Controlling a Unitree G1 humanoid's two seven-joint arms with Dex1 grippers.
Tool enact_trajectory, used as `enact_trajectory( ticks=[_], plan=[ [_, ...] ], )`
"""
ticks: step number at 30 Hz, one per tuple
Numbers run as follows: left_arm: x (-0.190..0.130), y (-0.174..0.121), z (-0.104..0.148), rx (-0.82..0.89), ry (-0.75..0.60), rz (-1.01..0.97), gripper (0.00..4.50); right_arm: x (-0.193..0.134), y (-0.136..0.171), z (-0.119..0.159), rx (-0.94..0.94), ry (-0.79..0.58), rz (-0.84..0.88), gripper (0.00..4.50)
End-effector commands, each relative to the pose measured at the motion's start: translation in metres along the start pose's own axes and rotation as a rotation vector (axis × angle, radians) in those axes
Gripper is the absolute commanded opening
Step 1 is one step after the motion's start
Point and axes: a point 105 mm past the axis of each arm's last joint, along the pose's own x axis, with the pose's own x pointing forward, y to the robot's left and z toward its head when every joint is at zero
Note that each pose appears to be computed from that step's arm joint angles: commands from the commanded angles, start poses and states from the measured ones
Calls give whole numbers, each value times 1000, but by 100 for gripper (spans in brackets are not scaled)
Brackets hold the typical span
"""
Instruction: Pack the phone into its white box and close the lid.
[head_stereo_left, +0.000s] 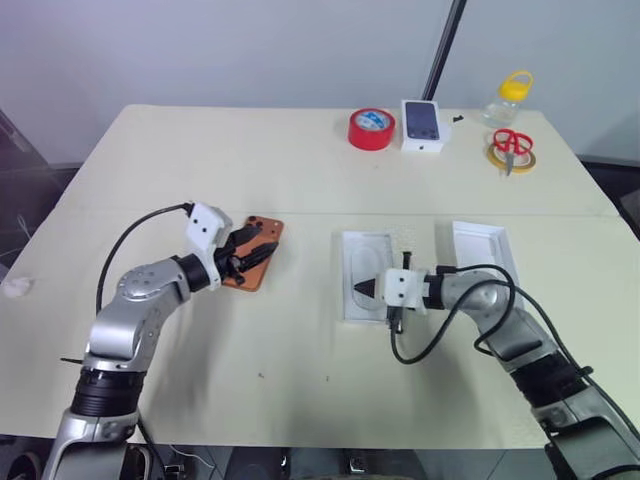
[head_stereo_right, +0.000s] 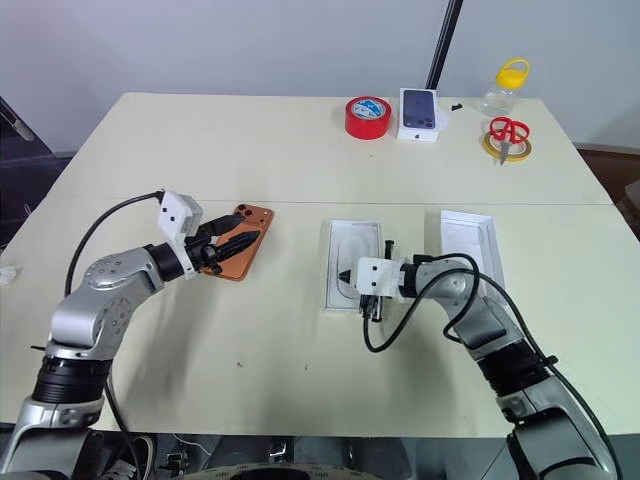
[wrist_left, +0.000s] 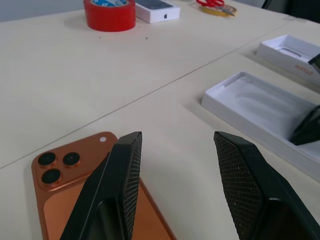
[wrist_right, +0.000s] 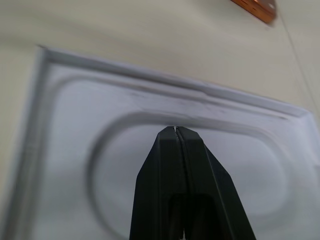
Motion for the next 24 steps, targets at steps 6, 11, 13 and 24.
enact_trajectory(
  ticks=[6,11,13,24],
  plan=[
    [-14,39,4,-114,51,102,242,-10,-25,20,3,-68,-69,2],
    [-24,72,14,-302,64,135,242,-7,-59,45,36,-133,-169,2],
    [-28,79,12,-344,100,129,242,1,-68,61,37,-180,-187,2],
    [-41,102,-24,-460,317,126,242,87,-60,108,51,-164,-129,2]
  ],
)
